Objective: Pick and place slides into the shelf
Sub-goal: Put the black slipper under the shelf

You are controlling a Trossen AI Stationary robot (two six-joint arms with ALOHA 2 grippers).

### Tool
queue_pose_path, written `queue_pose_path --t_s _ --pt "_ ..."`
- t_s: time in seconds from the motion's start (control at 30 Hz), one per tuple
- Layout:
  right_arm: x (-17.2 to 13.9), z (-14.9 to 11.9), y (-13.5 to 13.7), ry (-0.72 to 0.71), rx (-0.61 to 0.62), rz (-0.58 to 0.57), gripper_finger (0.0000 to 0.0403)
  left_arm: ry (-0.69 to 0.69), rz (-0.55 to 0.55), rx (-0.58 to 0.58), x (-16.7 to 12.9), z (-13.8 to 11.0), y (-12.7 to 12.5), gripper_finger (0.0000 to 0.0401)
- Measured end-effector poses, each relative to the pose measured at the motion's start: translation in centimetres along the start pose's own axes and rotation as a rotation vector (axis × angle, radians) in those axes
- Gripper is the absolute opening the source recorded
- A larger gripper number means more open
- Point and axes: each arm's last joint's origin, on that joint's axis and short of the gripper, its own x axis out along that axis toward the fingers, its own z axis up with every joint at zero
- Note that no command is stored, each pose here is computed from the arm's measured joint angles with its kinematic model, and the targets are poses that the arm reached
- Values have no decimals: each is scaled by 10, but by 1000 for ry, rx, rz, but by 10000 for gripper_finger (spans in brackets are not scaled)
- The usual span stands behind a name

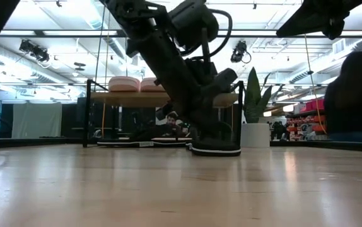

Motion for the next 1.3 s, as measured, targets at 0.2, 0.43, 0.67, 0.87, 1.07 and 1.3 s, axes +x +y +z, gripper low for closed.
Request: queue_pose_path --t_s 0.2,0.43,0.67,0.87,1.07,1.3 --pt "0 0 0 0 -1 0 12 9 21 -15 2 3 7 6" --pt "0 0 0 0 -1 0 13 3 4 -20 -2 -5 -5 5" --pt "0 0 0 1 -27 -1 12 -17 -18 -12 -13 -26 -33 4" --pt "0 0 0 0 -26 -1 12 -39 25 -17 -11 -33 -36 3" --pt "0 0 0 0 -26 0 13 -46 58 -41 1 -28 -24 3" --pt "0 0 0 0 -27 -1 12 -49 87 -54 12 -18 -9 3"
